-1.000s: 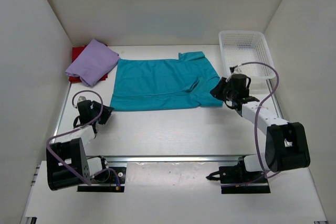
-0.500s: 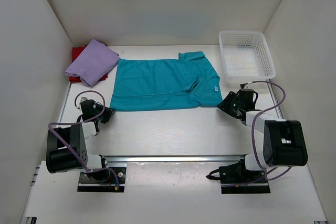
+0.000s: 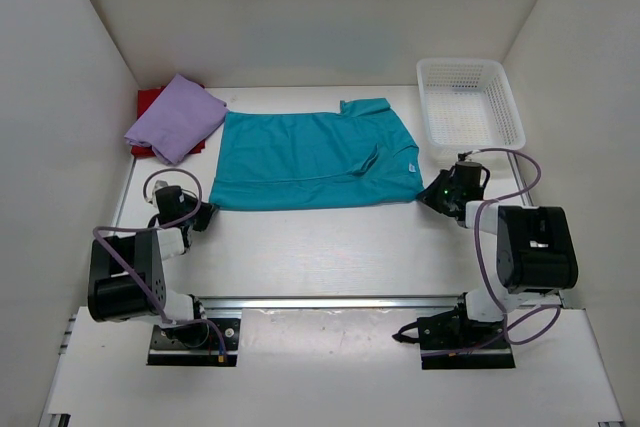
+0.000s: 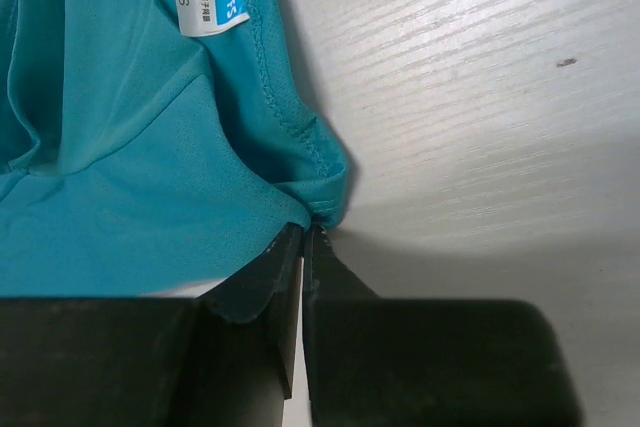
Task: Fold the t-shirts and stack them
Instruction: Fold the flattened tshirt in 1/3 of the way
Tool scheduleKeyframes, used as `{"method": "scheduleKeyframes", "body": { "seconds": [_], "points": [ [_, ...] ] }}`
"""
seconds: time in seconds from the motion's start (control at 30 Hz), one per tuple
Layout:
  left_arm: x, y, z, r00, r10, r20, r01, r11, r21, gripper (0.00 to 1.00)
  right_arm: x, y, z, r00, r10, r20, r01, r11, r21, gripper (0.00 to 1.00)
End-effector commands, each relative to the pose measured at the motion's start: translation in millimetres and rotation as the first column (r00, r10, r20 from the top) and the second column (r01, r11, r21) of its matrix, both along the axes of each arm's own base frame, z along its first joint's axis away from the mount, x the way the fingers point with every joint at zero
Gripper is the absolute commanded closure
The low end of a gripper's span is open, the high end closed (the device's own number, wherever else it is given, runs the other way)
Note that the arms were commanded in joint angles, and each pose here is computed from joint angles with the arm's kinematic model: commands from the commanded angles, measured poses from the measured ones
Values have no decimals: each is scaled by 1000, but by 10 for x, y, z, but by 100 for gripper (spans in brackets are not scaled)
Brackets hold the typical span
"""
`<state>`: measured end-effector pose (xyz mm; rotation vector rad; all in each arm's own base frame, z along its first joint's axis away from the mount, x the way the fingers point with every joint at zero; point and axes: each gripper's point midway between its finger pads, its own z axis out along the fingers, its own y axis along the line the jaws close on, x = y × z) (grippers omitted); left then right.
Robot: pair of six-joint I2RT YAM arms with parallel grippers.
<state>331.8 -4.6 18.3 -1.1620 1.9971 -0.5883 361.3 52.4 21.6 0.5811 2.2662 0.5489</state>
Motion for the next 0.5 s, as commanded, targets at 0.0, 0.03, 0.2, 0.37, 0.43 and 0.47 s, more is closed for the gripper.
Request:
{"method": "scheduleKeyframes", "body": {
  "seconds": [0.0, 0.03, 0.2, 0.37, 0.43, 0.47],
  "points": [
    [79, 94, 171, 999, 9, 44, -12, 998, 63, 100, 90, -96, 142, 998, -46, 52, 47, 999, -13, 100],
    [75, 126, 186, 999, 18, 45, -21, 997, 72, 100, 43, -76, 141, 998, -44, 50, 45, 999, -16, 100],
    [-87, 238, 108, 999, 43, 5, -43, 997, 71, 100, -196, 23, 69, 999, -33, 19, 33, 999, 13, 100],
    [-231, 303, 137, 999, 46, -11, -44, 992, 116, 100, -563, 39, -33, 999, -19, -27, 18, 1000, -5, 100],
    [-309, 286, 138, 999, 27, -21, -24, 992, 126, 100, -665, 18, -25, 999, -22, -29, 22, 1000, -8, 100],
    [-390, 272, 105, 999, 12, -44, -6, 990, 142, 100, -764, 6, -43, 999, -20, -43, 20, 1000, -6, 100]
  ]
}}
